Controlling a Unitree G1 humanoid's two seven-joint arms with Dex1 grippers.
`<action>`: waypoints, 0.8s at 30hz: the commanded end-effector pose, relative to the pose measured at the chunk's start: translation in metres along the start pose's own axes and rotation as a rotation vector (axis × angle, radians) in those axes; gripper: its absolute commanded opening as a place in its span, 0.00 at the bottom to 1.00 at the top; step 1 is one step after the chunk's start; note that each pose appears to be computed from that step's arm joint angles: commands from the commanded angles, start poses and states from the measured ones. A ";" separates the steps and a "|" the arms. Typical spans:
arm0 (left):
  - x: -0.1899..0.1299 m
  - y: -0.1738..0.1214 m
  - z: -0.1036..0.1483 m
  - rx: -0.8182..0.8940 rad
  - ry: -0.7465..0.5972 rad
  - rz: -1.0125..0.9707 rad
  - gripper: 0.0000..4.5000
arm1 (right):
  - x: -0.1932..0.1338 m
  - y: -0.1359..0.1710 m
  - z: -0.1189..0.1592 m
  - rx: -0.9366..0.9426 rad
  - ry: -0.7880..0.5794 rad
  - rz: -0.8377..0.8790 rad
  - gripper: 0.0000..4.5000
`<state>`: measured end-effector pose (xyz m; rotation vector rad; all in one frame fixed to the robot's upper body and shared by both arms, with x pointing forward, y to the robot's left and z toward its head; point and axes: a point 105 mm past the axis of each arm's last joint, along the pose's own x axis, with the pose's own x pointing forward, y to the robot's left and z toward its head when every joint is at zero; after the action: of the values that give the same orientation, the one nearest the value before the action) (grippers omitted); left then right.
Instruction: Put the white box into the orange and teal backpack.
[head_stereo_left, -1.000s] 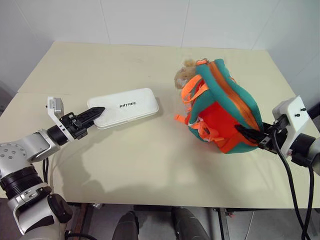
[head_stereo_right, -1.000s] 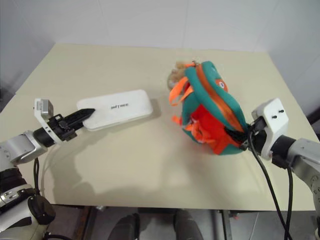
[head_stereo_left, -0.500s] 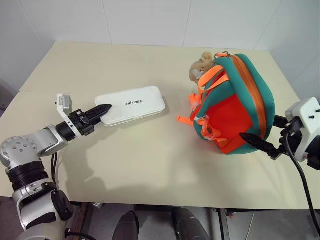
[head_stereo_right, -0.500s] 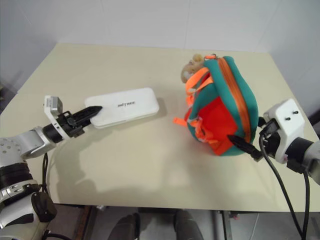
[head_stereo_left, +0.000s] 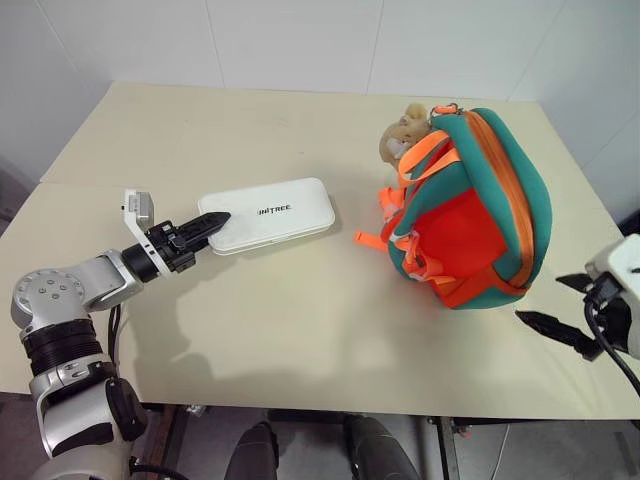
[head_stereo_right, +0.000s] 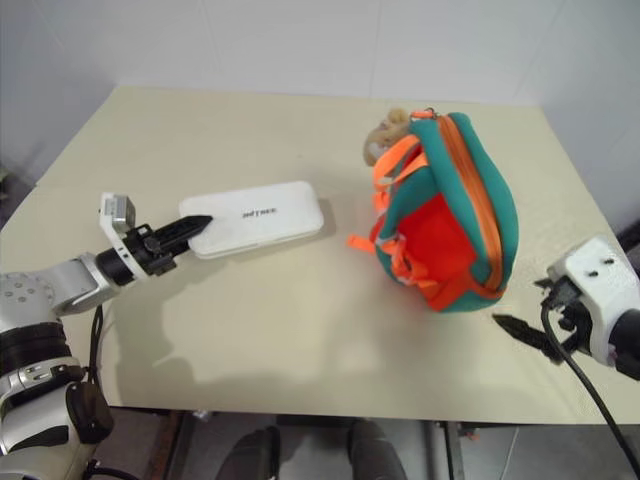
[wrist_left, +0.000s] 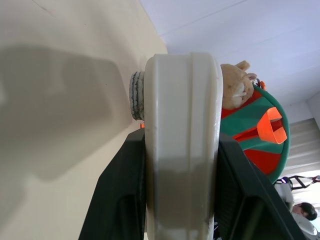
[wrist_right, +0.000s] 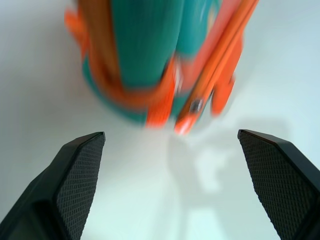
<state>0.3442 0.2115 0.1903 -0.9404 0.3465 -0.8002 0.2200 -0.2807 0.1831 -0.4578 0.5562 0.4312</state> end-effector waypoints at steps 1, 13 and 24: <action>-0.002 -0.014 0.011 0.042 -0.027 -0.050 0.29 | -0.007 0.006 0.002 -0.063 0.028 0.018 1.00; -0.002 -0.013 0.010 0.040 -0.031 -0.049 0.29 | 0.009 0.069 0.028 -0.043 -0.118 0.300 1.00; -0.011 -0.015 0.014 0.055 -0.048 -0.040 0.29 | 0.045 0.098 0.103 0.034 -0.500 0.309 1.00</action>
<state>0.3428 0.2180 0.1929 -0.9381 0.3285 -0.7878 0.2401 -0.1378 0.2000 -0.2044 0.1984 0.8487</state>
